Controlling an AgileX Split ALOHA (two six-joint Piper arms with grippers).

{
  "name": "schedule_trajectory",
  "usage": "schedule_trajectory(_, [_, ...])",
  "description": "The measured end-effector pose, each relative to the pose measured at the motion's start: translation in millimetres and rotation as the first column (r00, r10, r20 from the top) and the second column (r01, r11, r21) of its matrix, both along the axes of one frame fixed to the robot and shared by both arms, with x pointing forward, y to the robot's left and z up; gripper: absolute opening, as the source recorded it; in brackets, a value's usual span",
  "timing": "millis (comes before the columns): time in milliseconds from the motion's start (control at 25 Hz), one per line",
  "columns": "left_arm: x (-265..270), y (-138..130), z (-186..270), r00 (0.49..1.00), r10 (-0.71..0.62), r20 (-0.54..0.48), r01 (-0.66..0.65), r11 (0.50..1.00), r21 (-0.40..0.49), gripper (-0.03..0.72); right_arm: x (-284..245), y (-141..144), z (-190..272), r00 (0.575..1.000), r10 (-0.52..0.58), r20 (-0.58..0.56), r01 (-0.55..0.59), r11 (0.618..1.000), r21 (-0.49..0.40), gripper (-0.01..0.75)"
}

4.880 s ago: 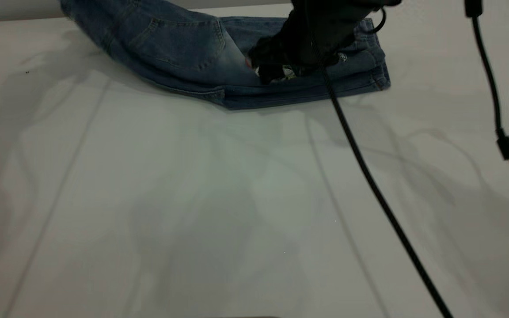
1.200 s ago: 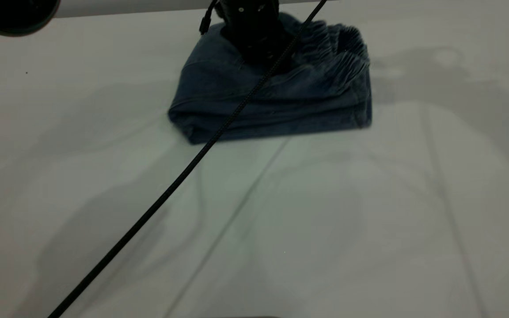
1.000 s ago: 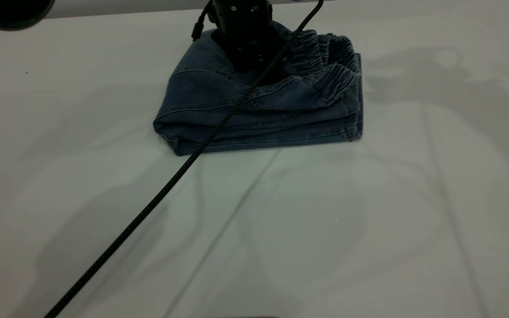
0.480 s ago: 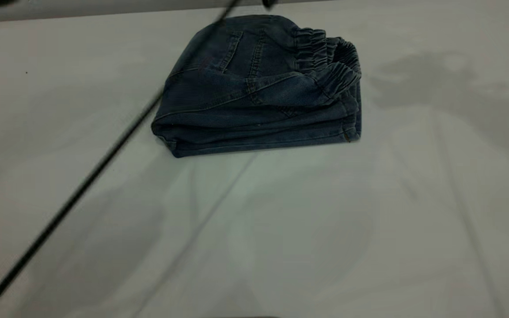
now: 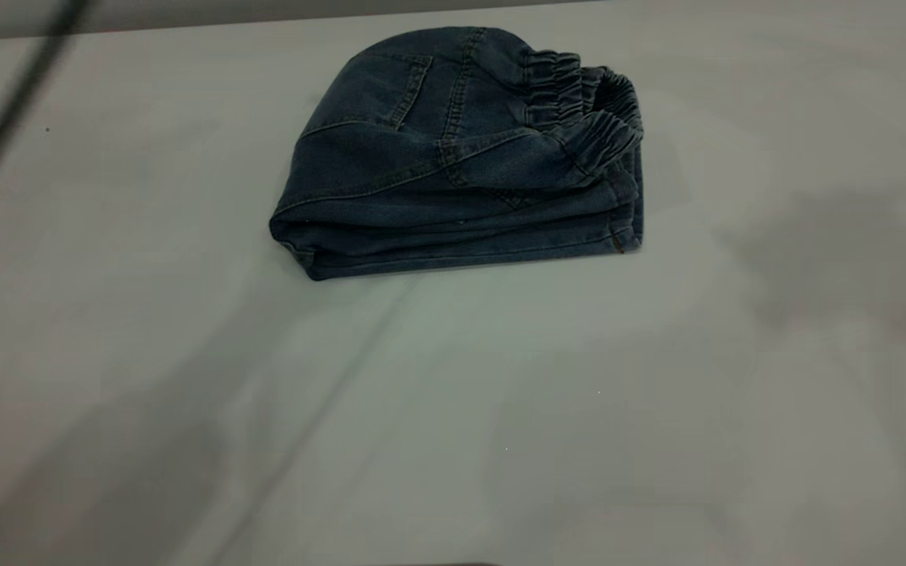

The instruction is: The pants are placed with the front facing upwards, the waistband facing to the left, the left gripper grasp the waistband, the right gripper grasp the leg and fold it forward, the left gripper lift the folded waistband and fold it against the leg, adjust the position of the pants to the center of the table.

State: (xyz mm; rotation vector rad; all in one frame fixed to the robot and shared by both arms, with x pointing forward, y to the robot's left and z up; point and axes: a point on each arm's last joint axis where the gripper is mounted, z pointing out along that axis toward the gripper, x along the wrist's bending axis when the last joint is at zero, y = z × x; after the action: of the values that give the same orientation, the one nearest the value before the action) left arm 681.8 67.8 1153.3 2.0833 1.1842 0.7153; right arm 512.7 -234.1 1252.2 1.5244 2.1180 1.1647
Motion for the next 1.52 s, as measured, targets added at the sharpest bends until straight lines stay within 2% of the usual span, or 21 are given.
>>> schedule_trajectory(160, [-31.2, 17.4, 39.1, 1.0, 0.003, 0.016, -0.003, 1.0, -0.012, 0.55, -48.1, -4.8, 29.6, 0.997, 0.004, 0.078, -0.005, 1.0, 0.014, 0.484])
schedule_trajectory(400, [-78.2, 43.7, 59.0, 0.999, 0.007, -0.037, -0.006, 1.0, 0.015, 0.55, -118.5, -12.5, 58.8, 0.979, -0.026, 0.203, 0.013, 0.998, 0.067, 0.484])
schedule_trajectory(600, [-145.8, 81.5, 95.9, 1.0, 0.007, 0.003, -0.007, 1.0, -0.006, 0.55, -178.2, -18.0, 53.7, 0.967, -0.027, 0.254, 0.003, 0.996, 0.094, 0.484])
schedule_trajectory(800, [-230.6, 128.6, 120.6, 0.997, 0.007, 0.075, -0.004, 0.999, -0.048, 0.55, -233.0, -23.5, 23.5, 0.962, -0.026, 0.271, -0.003, 0.994, 0.106, 0.484])
schedule_trajectory(1040, [-330.3, 184.2, 114.1, 0.986, 0.014, 0.168, 0.003, 0.995, -0.1, 0.55, -270.1, -27.6, -28.3, 0.97, -0.026, 0.242, 0.0, 0.994, 0.105, 0.484])
schedule_trajectory(1280, [-429.1, 239.3, 74.1, 0.948, 0.012, 0.318, 0.036, 0.989, -0.146, 0.55, -286.9, -28.5, -85.1, 0.984, -0.019, 0.178, -0.001, 0.994, 0.107, 0.484])
schedule_trajectory(1360, [-447.9, 249.6, 56.4, 0.938, 0.012, 0.346, 0.045, 0.987, -0.154, 0.55, -290.0, -28.9, -98.2, 0.984, -0.008, 0.177, -0.009, 0.996, 0.092, 0.484])
schedule_trajectory(1520, [-456.4, 251.5, 24.1, 0.948, -0.009, 0.317, 0.063, 0.985, -0.159, 0.55, -298.0, -29.9, -112.9, 0.975, 0.035, 0.221, -0.045, 0.998, 0.037, 0.484])
